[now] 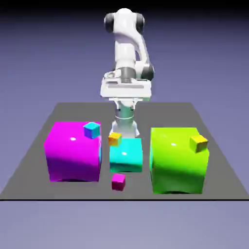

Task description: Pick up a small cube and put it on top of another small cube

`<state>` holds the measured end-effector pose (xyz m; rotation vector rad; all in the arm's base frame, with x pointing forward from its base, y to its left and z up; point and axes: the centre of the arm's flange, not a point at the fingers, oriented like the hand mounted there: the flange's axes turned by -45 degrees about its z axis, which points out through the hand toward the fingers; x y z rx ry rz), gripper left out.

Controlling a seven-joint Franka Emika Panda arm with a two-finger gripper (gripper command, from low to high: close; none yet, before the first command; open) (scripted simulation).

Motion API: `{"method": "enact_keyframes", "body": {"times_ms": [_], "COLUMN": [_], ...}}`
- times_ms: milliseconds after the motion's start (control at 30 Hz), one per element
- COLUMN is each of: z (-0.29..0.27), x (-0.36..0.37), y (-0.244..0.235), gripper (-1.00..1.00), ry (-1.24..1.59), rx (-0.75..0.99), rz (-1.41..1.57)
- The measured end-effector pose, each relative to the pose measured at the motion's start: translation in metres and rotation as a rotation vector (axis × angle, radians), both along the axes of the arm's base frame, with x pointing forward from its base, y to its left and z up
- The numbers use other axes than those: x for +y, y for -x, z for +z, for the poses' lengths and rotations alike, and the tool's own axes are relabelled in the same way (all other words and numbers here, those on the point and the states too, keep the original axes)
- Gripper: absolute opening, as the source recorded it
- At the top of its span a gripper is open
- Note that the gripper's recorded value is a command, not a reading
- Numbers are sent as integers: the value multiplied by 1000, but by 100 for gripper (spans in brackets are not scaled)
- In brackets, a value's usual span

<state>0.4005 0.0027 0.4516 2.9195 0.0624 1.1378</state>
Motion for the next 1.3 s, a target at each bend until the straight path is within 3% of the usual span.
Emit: {"method": "enact_keyframes", "body": {"times_ms": [633, 967, 1133, 1167, 1300], "z": [-162, -273, -333, -342, -309], "x": [-34, -49, -44, -43, -46], "y": [-128, -149, -128, -123, -139], "gripper": [0, 0, 0, -100, -100], "ry": [-113, -156, -159, -158, -161], "rx": [847, 1289, 1318, 1318, 1318], "rz": [-164, -247, -252, -252, -251]}}
